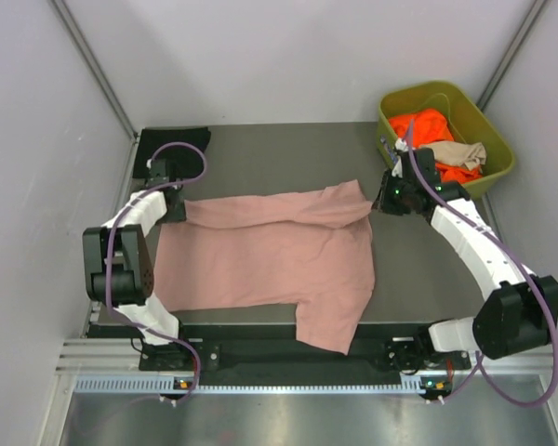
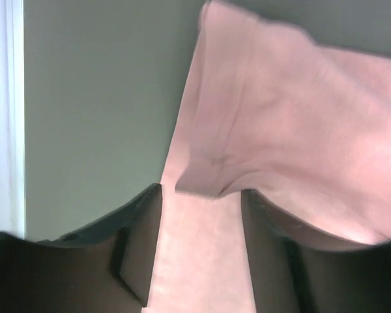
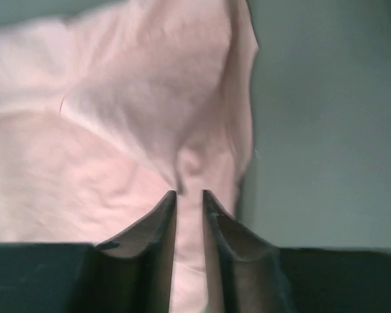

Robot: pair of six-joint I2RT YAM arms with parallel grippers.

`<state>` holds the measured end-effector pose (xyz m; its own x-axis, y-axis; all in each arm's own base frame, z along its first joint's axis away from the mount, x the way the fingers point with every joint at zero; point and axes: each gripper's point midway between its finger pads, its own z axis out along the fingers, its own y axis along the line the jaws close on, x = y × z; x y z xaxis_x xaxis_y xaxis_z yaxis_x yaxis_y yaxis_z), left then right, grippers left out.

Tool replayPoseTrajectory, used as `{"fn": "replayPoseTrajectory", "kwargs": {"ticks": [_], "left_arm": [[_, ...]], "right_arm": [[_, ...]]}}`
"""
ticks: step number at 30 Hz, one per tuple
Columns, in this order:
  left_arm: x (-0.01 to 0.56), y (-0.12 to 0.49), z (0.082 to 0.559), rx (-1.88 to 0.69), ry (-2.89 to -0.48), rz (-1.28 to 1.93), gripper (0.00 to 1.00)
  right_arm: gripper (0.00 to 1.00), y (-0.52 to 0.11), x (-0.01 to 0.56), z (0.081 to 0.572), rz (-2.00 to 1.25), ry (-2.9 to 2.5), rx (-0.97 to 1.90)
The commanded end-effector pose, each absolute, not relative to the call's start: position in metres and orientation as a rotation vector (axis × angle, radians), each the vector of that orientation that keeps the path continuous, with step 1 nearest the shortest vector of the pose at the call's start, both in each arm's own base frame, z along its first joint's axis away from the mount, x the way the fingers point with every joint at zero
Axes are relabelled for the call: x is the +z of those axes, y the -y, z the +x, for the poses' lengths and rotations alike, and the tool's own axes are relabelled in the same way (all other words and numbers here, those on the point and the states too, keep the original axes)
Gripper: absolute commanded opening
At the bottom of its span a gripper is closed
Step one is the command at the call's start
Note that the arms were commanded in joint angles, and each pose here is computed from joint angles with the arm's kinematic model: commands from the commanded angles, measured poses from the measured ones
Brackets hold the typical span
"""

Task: Fold and stack the t-shirts
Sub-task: Fold the tshirt

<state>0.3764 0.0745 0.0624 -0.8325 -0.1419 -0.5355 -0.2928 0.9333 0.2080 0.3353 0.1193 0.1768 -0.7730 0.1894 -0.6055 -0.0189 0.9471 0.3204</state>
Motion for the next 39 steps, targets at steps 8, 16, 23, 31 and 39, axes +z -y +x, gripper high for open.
{"fn": "replayPoseTrajectory", "kwargs": {"ticks": [8,16,23,31,39], "left_arm": [[0.137,-0.079,0.397,0.176,-2.25,-0.626,0.7],[0.088,-0.083,0.455,-0.113,-2.31,-0.648,0.57],[0.063,-0.094,0.468,-0.159,-2.36,-0.666,0.65],[0.056,-0.11,0.478,-0.163,-2.378,-0.67,0.65],[0.046,-0.099,0.487,-0.272,-2.414,-0.642,0.63]], "right_arm": [[0.54,-0.138,0.189,0.384,-0.013,-2.376,0.424],[0.35,-0.143,0.158,0.467,-0.058,-2.4,0.321],[0.44,-0.141,0.119,0.488,-0.089,-2.466,0.261],[0.46,-0.133,0.1,0.507,-0.088,-2.487,0.221],[0.43,-0.133,0.077,0.511,-0.065,-2.533,0.228]]}}
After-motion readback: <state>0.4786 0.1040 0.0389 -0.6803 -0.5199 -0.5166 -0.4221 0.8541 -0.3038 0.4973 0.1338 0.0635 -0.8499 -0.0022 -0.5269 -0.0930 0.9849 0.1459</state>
